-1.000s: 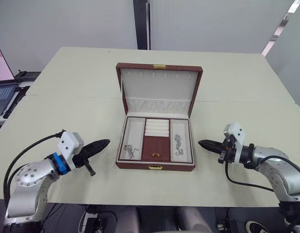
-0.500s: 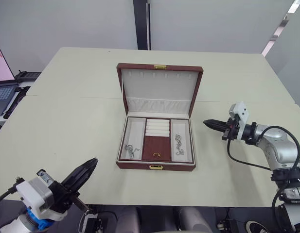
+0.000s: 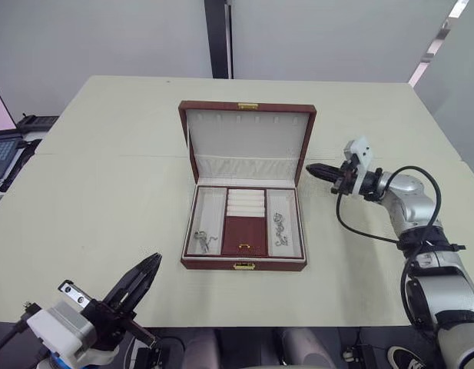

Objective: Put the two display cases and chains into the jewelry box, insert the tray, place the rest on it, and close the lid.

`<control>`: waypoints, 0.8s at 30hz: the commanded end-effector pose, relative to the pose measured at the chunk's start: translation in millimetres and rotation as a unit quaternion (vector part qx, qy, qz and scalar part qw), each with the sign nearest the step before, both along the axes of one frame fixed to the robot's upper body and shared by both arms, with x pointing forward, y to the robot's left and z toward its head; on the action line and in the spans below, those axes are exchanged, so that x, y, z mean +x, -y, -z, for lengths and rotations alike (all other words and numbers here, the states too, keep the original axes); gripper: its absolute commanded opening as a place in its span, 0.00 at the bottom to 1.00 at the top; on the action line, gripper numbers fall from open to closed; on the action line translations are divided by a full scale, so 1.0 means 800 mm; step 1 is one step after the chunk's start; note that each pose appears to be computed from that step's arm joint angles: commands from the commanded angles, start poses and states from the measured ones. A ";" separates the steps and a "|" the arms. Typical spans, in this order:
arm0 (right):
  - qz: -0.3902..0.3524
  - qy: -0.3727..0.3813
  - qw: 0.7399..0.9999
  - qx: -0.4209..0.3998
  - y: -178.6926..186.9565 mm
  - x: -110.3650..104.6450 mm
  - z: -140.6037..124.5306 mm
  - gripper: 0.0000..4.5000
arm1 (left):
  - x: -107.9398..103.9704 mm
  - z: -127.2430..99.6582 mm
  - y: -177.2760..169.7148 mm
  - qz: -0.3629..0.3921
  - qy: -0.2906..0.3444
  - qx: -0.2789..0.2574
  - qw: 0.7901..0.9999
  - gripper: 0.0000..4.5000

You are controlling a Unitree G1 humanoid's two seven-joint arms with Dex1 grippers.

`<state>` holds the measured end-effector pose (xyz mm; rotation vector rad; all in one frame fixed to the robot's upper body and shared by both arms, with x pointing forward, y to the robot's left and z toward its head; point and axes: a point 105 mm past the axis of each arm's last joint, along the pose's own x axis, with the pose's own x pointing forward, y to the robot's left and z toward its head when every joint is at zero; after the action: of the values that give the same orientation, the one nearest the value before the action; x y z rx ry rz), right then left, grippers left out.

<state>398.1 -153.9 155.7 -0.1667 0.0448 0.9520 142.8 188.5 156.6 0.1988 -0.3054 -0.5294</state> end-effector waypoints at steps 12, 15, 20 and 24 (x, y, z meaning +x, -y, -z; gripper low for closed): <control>0.011 0.078 0.995 0.056 -0.035 0.043 -0.066 0.00 | 0.002 -0.007 0.007 0.003 0.015 0.003 1.000 0.00; -0.012 0.091 0.994 0.065 -0.053 0.043 -0.081 0.00 | 0.003 -0.006 0.007 0.001 0.015 0.001 1.000 0.00; -0.081 0.101 0.988 0.085 -0.081 0.027 -0.100 0.00 | 0.004 -0.004 0.006 -0.006 0.013 -0.001 1.000 0.00; -0.130 0.098 0.983 0.089 -0.092 0.010 -0.107 0.00 | 0.005 -0.004 0.005 -0.009 0.013 -0.001 1.000 0.00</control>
<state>414.7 -86.1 220.8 -0.1077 -0.1727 1.1376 147.6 186.2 154.9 0.1909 -0.3031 -0.5052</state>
